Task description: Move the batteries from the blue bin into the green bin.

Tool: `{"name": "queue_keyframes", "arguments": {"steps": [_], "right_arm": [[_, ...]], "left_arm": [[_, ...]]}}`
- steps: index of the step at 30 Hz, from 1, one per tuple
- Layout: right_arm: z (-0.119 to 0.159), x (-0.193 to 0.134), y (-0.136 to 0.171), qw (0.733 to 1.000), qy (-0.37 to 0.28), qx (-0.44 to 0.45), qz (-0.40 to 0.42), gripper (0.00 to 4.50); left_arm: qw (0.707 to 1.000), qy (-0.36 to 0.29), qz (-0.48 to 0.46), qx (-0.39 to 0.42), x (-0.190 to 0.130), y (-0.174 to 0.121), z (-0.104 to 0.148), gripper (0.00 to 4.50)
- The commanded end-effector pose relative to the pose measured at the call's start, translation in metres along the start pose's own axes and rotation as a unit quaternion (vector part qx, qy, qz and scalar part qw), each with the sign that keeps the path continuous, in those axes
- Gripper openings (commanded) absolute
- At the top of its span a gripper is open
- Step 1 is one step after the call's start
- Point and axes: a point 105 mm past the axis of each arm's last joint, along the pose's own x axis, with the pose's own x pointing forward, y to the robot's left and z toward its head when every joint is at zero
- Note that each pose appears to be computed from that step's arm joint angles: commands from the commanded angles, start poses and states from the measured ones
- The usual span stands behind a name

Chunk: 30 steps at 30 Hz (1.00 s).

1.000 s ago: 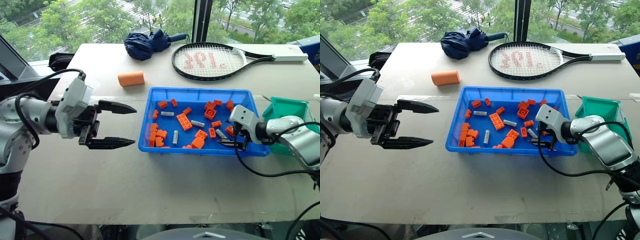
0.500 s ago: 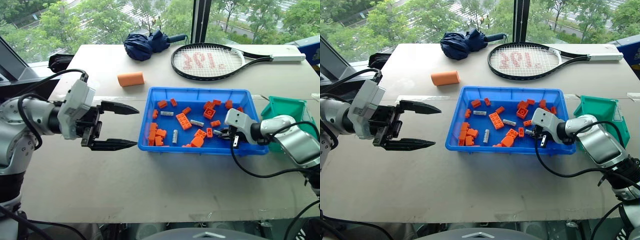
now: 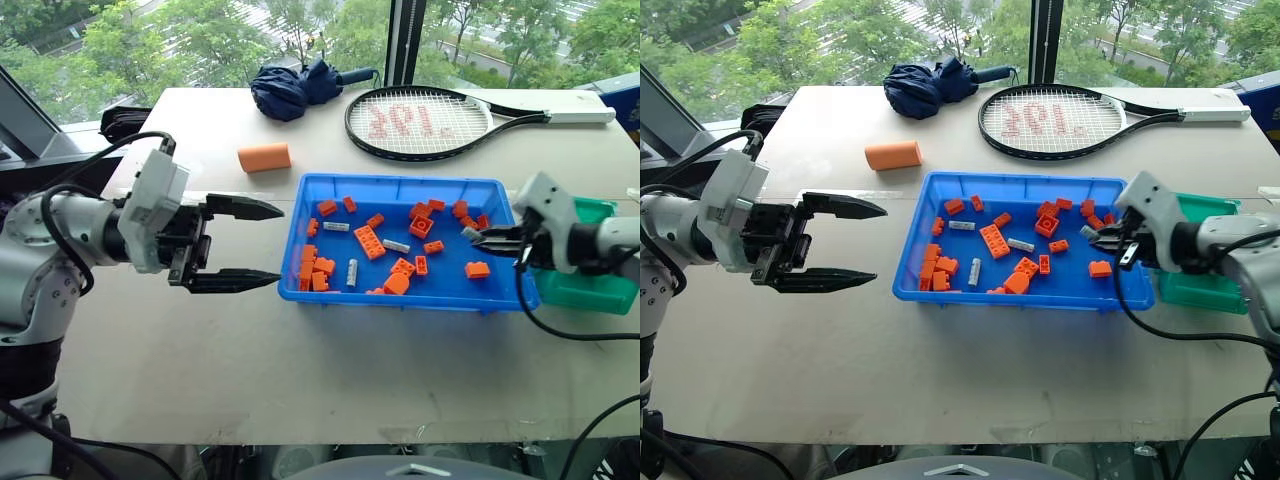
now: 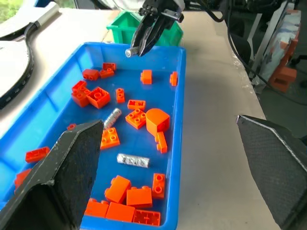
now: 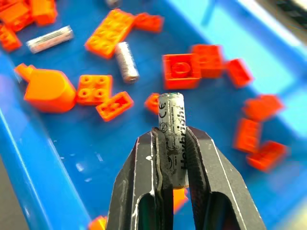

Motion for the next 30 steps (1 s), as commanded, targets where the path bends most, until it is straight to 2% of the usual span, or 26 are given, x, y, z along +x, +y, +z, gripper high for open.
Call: {"name": "queue_keyframes", "arguments": {"steps": [1,7,12,18,20,22,25,30], "right_arm": [[-0.004,-0.048,-0.033,0.995,0.007,0.005,-0.099,0.05],[-0.047,-0.092,-0.080,0.971,0.059,0.047,-0.226,0.05],[-0.067,-0.086,-0.090,0.967,0.069,0.056,-0.241,0.05],[-0.063,-0.081,-0.092,0.968,0.048,0.056,-0.241,2.56],[-0.060,-0.081,-0.091,0.968,0.043,0.052,-0.242,3.58],[-0.052,-0.079,-0.090,0.969,0.031,0.042,-0.242,4.33],[-0.031,-0.067,-0.079,0.977,-0.008,0.030,-0.210,4.45],[0.009,-0.014,-0.029,0.994,-0.076,0.023,-0.074,4.45]], "left_arm": [[0.999,-0.049,0.010,0.004,0.012,0.006,0.016,4.50],[0.994,-0.102,0.033,0.014,0.036,0.025,0.034,4.50],[0.994,-0.103,0.029,0.029,0.046,0.031,0.037,4.50],[0.995,-0.090,0.035,0.036,0.041,0.035,0.032,4.50],[0.995,-0.088,0.039,0.034,0.039,0.035,0.030,4.50],[0.995,-0.082,0.046,0.033,0.034,0.036,0.027,4.50],[0.996,-0.067,0.056,0.031,0.025,0.035,0.019,4.50],[0.998,-0.002,0.068,0.015,0.002,0.030,-0.010,4.50]]}}
